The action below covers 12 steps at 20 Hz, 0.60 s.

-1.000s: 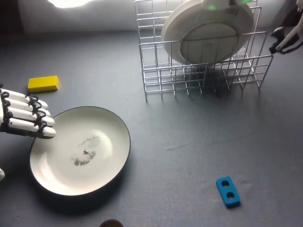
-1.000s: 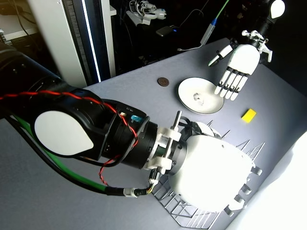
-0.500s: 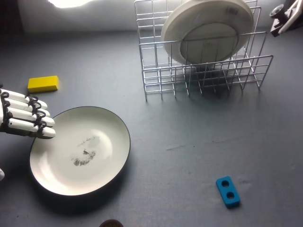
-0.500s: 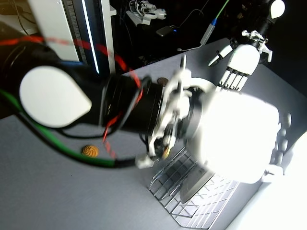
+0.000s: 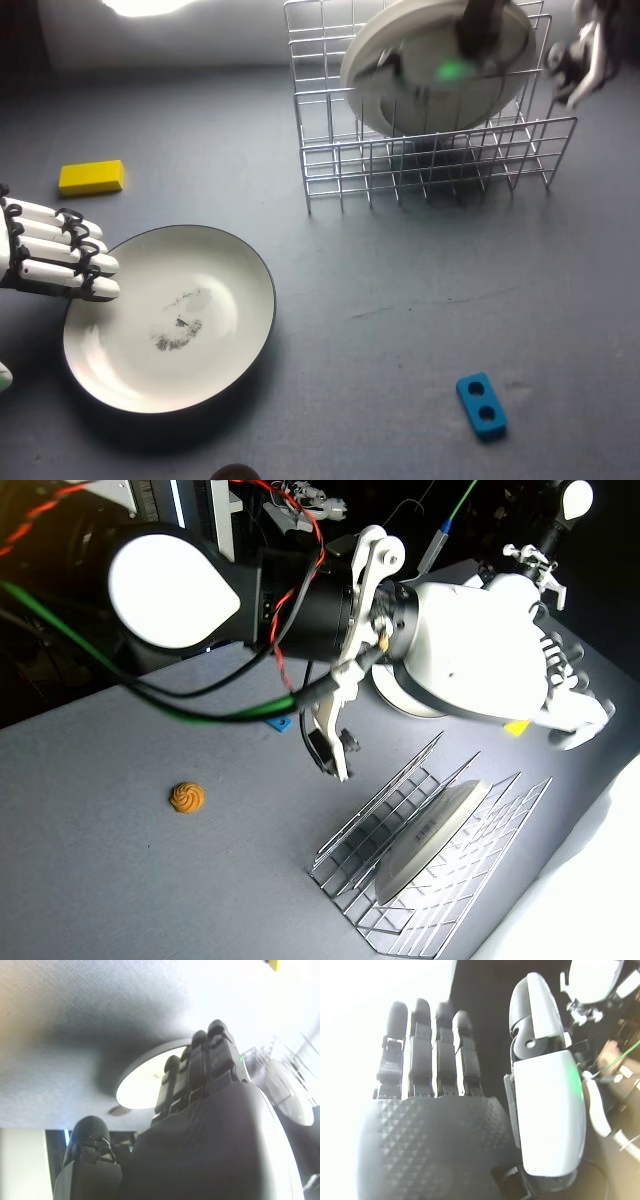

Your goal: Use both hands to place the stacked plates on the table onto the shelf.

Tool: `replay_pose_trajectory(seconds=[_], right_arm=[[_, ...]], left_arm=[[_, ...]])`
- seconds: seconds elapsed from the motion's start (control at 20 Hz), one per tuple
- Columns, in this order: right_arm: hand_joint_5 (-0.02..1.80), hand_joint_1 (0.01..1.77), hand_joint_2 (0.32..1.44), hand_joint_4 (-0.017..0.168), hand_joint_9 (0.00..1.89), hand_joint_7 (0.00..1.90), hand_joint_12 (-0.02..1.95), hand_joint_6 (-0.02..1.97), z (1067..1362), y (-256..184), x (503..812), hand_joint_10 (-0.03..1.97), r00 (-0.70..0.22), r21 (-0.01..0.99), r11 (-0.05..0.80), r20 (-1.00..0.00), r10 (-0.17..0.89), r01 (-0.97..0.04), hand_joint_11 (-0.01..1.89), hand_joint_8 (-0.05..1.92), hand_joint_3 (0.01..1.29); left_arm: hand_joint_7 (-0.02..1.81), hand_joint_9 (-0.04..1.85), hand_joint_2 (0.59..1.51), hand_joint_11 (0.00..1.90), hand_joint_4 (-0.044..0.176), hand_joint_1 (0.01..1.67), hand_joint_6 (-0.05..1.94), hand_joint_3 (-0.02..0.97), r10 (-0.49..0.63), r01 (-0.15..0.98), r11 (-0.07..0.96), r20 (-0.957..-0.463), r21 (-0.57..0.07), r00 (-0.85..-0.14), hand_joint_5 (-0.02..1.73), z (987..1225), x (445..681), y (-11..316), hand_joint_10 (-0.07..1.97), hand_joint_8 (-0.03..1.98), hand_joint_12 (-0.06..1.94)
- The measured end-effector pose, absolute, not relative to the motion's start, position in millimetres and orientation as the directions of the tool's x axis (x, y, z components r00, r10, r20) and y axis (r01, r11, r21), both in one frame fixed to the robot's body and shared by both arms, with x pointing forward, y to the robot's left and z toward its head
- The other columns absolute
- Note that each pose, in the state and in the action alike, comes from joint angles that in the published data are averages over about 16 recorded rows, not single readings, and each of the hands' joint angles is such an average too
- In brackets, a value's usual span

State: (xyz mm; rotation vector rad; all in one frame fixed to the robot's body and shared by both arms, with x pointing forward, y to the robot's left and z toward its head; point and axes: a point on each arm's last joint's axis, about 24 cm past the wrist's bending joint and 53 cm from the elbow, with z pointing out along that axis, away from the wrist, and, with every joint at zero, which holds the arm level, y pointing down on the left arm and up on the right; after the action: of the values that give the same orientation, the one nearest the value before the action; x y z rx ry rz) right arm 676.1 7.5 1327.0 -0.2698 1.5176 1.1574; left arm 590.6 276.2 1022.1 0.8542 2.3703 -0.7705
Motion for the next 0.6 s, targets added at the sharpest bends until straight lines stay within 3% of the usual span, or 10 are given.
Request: replay_pose_trajectory(seconds=[0.4, 0.6], right_arm=[[0.05, 0.98, 0.98, 0.002, 0.05, 0.05, 0.26, 0.01, 1287.2, 52.2, 626.4, 0.02, -0.3, 0.384, 0.494, -0.923, 0.243, -0.78, 0.01, 0.01, 0.02], [0.04, 1.0, 0.92, 0.003, 0.02, 0.02, 0.16, 0.01, 1265.8, 70.8, 607.2, 0.02, -0.303, 0.349, 0.478, -0.937, 0.173, -0.806, 0.01, 0.01, 0.02]], left_arm=[[-0.01, 0.02, 1.185, 0.02, 0.003, 0.02, 0.01, 0.016, 0.406, 0.668, 0.665, -0.588, -0.334, -0.699, 0.02, 1008.7, 586.5, 282.7, 0.02, -0.01, -0.01], [-0.01, 0.02, 1.185, 0.02, 0.003, 0.02, 0.01, 0.016, 0.405, 0.656, 0.677, -0.576, -0.333, -0.71, 0.01, 1002.4, 584.6, 286.4, 0.02, -0.02, -0.01]])
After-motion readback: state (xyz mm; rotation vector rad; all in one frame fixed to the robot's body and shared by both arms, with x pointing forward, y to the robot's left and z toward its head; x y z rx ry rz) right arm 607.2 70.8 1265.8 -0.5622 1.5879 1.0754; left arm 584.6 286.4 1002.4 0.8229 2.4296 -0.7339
